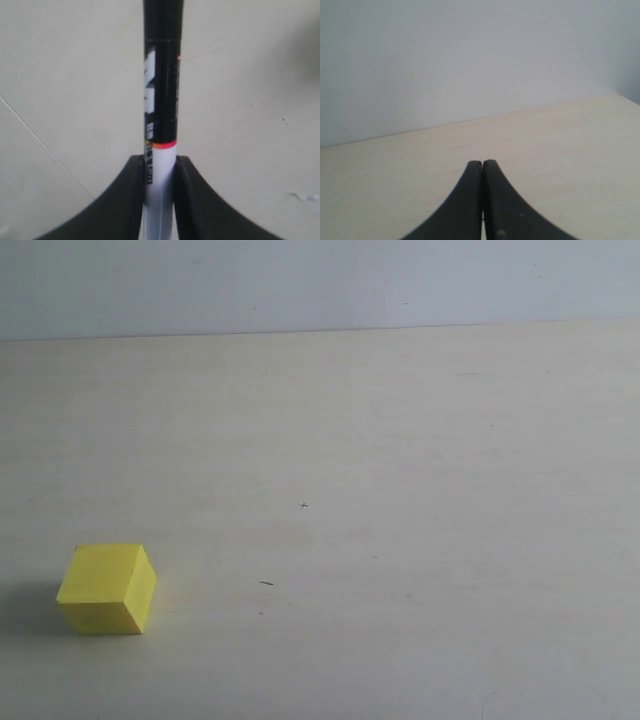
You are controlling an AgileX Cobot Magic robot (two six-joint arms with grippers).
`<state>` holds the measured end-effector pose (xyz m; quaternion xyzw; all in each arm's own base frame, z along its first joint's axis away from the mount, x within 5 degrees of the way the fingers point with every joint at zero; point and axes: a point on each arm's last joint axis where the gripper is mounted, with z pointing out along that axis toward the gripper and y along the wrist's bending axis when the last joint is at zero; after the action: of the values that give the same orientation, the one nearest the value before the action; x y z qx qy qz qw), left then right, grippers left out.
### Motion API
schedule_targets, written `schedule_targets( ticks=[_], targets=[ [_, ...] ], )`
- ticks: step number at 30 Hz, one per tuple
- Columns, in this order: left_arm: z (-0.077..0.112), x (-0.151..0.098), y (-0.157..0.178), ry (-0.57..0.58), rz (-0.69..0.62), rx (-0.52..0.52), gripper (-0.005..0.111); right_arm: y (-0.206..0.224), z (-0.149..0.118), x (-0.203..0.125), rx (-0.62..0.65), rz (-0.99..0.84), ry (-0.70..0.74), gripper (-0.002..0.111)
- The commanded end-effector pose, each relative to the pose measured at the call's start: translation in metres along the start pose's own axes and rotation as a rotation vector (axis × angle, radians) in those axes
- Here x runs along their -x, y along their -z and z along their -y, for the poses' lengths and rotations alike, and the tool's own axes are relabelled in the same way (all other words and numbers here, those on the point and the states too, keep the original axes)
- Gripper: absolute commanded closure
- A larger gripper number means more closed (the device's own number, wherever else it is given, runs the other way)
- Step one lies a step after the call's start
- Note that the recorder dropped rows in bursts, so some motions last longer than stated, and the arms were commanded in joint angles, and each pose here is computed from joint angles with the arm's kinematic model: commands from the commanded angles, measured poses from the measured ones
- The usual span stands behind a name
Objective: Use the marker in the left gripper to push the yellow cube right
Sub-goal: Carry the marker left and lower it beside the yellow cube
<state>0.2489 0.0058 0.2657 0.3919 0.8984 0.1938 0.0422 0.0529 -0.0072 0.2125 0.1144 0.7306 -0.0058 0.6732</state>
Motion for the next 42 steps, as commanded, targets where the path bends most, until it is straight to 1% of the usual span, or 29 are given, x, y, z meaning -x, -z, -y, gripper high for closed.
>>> schedule_targets(
  ticks=[1, 2, 3, 4, 7, 9, 11, 13, 16, 22, 28, 30, 32, 35, 40, 42],
  targets=[
    [0.012, -0.002, -0.019, -0.326, 0.001, -0.126, 0.107, 0.0, 0.001, -0.001, -0.007, 0.002, 0.017, 0.108],
    [0.017, -0.002, -0.024, -0.437, 0.01, -0.157, 0.107, 0.0, 0.001, -0.001, -0.007, 0.002, 0.017, 0.108],
    [0.02, 0.0, -0.03, -0.522, 0.024, -0.18, 0.107, 0.0, 0.001, -0.001, -0.007, 0.002, 0.017, 0.108],
    [0.023, 0.002, -0.037, -0.565, 0.038, -0.19, 0.107, 0.0, 0.001, -0.001, -0.007, 0.002, 0.017, 0.108],
    [0.031, 0.006, -0.056, -0.587, 0.057, -0.194, 0.107, 0.0, 0.001, -0.001, -0.007, 0.002, 0.017, 0.108],
    [0.039, 0.005, -0.068, -0.591, 0.039, -0.253, 0.107, 0.0, 0.001, -0.001, -0.007, 0.004, 0.017, 0.108],
    [0.046, 0.002, -0.079, -0.632, -0.001, -0.305, 0.107, 0.0, 0.001, -0.001, -0.007, 0.008, 0.017, 0.108],
    [0.046, 0.002, -0.086, -0.661, -0.015, -0.29, 0.107, 0.0, 0.001, -0.001, -0.007, 0.006, 0.017, 0.108],
    [0.044, 0.006, -0.087, -0.654, 0.016, -0.258, 0.107, 0.0, 0.001, -0.001, -0.007, 0.004, 0.017, 0.108],
    [0.048, 0.001, -0.09, -0.691, -0.009, -0.266, 0.106, 0.0, 0.001, -0.001, -0.007, 0.004, 0.017, 0.108],
    [0.054, -0.001, -0.097, -0.696, 0.01, -0.24, 0.096, 0.0, 0.001, -0.001, -0.007, 0.004, 0.017, 0.108],
    [0.054, 0.001, -0.1, -0.699, 0.03, -0.219, 0.096, 0.0, 0.001, -0.001, -0.007, 0.004, 0.017, 0.108],
    [0.054, 0.004, -0.101, -0.667, 0.051, -0.201, 0.099, 0.0, 0.001, -0.001, -0.006, 0.004, 0.012, 0.108],
    [0.056, 0.005, -0.101, -0.616, 0.063, -0.22, 0.107, 0.0, 0.001, -0.001, -0.006, 0.004, 0.012, 0.108],
    [0.056, 0.003, -0.101, -0.638, 0.049, -0.231, 0.107, 0.0, 0.001, -0.001, -0.006, 0.004, 0.012, 0.108],
    [0.057, 0.002, -0.101, -0.671, 0.047, -0.238, 0.107, 0.0, 0.001, -0.001, -0.006, 0.004, 0.012, 0.108]
  ],
)
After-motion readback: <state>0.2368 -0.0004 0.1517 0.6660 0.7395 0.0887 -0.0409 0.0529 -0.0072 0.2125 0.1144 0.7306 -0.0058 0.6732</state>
